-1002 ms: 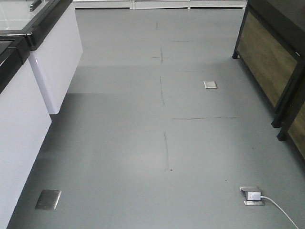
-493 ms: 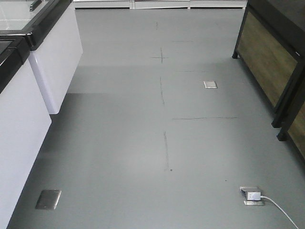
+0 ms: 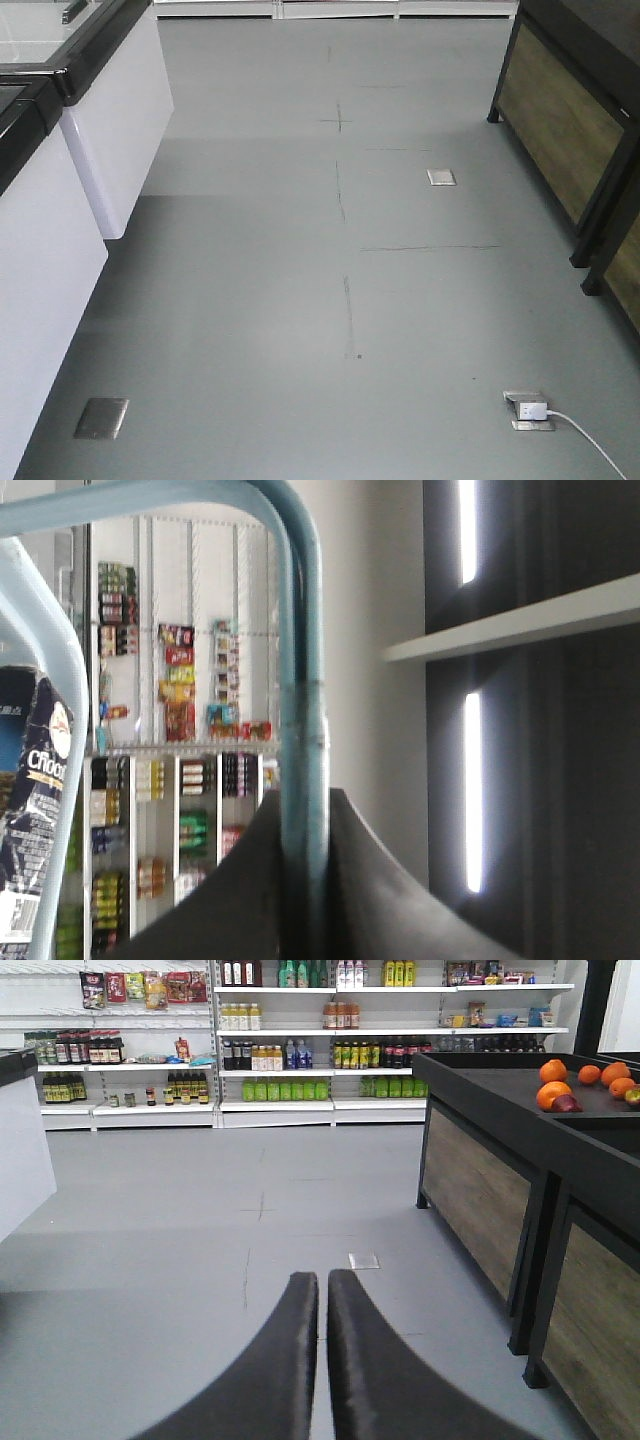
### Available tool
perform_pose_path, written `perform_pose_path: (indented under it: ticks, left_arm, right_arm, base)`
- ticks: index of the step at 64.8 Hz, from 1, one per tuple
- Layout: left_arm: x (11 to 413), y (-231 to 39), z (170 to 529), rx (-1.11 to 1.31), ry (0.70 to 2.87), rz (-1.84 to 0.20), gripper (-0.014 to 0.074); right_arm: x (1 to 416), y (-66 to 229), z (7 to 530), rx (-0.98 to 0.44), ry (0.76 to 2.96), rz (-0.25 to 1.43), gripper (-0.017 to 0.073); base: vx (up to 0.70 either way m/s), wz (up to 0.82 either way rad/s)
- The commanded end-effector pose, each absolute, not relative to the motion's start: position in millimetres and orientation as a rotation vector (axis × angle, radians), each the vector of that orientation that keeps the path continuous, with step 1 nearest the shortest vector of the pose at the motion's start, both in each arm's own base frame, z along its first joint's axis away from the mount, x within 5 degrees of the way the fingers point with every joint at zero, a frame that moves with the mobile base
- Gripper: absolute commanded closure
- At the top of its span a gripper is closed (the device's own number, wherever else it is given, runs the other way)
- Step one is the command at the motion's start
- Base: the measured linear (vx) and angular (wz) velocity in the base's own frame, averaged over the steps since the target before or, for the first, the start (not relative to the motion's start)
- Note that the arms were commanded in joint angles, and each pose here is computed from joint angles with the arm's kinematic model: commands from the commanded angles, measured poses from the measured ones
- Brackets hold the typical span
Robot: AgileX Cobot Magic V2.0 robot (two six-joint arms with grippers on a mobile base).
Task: Left arm holds basket, right arm returns cookies
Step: 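Lift the basket with the cookie box off the freezer with left gripper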
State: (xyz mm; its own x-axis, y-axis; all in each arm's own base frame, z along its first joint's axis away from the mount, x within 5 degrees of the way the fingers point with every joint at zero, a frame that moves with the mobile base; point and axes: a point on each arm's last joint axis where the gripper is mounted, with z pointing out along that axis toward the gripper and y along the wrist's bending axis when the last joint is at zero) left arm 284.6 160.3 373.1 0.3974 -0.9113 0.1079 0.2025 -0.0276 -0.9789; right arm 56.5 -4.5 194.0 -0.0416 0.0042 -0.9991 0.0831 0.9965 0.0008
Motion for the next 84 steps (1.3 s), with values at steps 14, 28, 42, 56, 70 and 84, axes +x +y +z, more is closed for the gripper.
perform_pose_path:
  ticks: [14, 28, 42, 56, 70, 84]
  left_arm:
    - [290.1, 100.2, 416.2, -0.948, 0.781, -1.371, 0.0598]
    - [297.3, 67.0, 418.2, -0.87, 0.86, -1.494, 0.0598]
    - [303.0, 37.5, 416.6, -0.837, 0.939, -1.559, 0.0598]
    - [305.5, 0.2, 414.4, -0.765, 1.056, -1.625, 0.0598]
    - [304.4, -35.2, 411.6, -0.715, 1.153, -1.691, 0.0598]
    - [297.9, -76.1, 409.2, -0.657, 1.253, -1.773, 0.0598]
  right_arm:
    - [56.3, -4.9, 195.0, 0.059, 1.549, -0.079, 0.0565]
    - [56.3, -4.9, 195.0, 0.059, 1.549, -0.079, 0.0565]
    - [56.3, -4.9, 195.0, 0.059, 1.549, -0.079, 0.0565]
    - [56.3, -4.9, 195.0, 0.059, 1.549, -0.079, 0.0565]
    - [56.3, -4.9, 195.0, 0.059, 1.549, -0.079, 0.0565]
    - [56.3, -4.9, 195.0, 0.059, 1.549, -0.079, 0.0565]
  base:
    - [0.0, 0.0]
    - [0.0, 0.0]
    - [0.0, 0.0]
    - [0.0, 0.0]
    - [0.0, 0.0]
    - [0.0, 0.0]
